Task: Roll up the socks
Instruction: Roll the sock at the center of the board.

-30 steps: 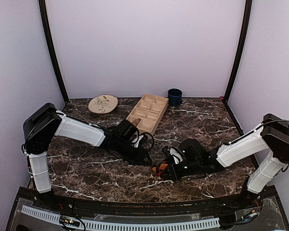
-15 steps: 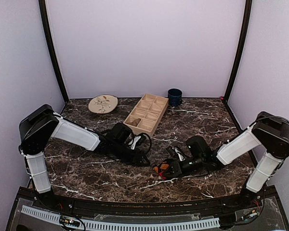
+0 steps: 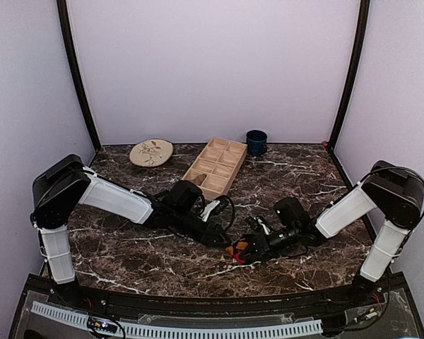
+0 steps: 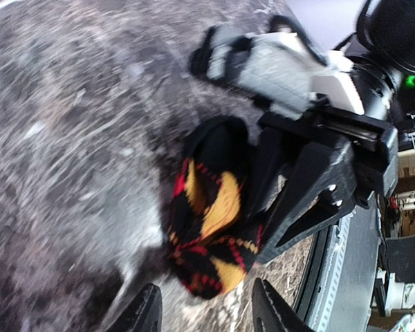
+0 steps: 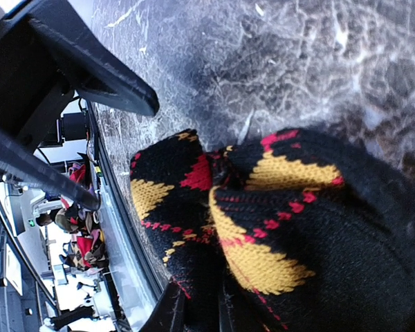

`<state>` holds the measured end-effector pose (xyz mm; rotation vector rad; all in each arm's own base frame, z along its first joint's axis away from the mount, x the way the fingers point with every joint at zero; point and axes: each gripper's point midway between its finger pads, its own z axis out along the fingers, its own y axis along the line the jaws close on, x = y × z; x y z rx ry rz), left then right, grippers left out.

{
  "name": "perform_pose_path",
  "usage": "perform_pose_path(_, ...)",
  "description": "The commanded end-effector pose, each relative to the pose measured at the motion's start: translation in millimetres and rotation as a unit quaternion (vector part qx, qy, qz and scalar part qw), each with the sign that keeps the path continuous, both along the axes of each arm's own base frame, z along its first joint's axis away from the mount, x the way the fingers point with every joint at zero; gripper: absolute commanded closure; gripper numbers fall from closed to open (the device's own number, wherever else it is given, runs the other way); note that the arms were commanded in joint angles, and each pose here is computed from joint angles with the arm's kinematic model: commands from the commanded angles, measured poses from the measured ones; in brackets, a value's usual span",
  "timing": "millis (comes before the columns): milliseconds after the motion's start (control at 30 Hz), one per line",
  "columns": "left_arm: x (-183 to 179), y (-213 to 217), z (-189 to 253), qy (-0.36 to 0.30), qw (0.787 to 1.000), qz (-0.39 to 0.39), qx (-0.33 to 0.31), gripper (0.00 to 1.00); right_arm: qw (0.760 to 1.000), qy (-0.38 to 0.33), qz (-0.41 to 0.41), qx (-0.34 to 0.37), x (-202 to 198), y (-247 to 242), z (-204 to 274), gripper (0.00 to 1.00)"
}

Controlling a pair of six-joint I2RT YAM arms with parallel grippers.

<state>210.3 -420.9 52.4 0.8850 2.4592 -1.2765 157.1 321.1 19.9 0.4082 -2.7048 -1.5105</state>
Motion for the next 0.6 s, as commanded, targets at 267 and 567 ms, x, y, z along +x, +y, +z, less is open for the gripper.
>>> perform_pose_path(267, -14.2, -15.2, -0.8, -0.027, 0.998, -0.053, -0.021, 0.53, 0.987, 0.131, -0.036, -0.084, -31.7, -44.0, -44.1, 0.87)
perform_pose_path(567, -23.4, -23.5, 3.0, -0.026, 0.996, -0.079, -0.039, 0.55, 0.982, 0.159, -0.055, -0.089, -30.7, -53.8, -51.6, 0.87)
